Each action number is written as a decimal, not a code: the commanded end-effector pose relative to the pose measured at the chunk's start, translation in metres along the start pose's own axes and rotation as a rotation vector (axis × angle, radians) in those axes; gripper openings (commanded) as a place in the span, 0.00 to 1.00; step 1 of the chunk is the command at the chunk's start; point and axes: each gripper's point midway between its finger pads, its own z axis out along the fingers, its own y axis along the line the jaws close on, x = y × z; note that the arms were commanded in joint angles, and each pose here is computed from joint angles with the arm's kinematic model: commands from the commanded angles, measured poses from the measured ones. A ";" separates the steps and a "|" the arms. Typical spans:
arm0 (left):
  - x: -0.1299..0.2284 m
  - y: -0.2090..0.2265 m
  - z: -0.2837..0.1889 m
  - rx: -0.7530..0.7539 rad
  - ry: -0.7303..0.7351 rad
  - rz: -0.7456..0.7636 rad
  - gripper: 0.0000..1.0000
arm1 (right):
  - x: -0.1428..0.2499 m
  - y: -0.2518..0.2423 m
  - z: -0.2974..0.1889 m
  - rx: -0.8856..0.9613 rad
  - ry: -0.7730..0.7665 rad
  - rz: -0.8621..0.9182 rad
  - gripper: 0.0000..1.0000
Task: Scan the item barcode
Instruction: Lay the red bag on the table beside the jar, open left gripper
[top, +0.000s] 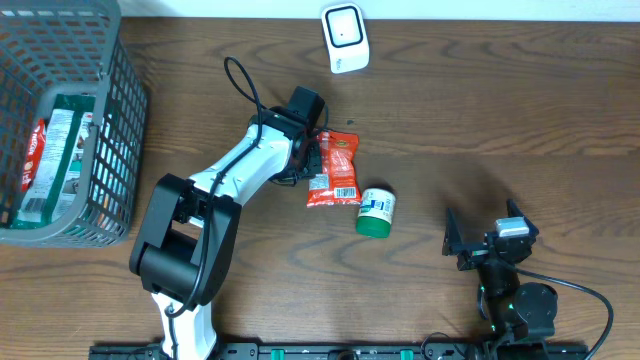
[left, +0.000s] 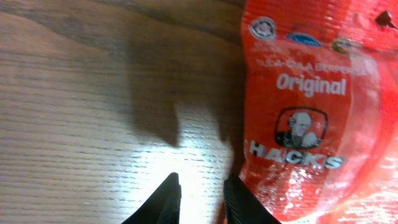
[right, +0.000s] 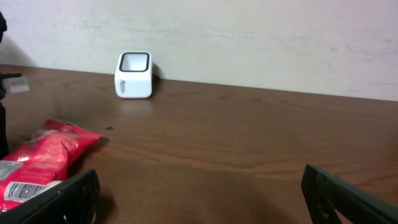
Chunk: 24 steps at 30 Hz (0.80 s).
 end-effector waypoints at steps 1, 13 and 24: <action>0.002 0.009 0.007 -0.044 0.001 0.022 0.25 | 0.000 0.000 0.000 -0.002 0.000 0.017 0.99; -0.012 -0.001 0.006 -0.013 -0.057 0.180 0.31 | 0.000 0.000 0.000 -0.002 0.000 0.017 0.99; -0.081 0.026 -0.118 -0.183 -0.334 0.116 0.58 | 0.000 0.000 0.000 -0.002 0.000 0.017 0.99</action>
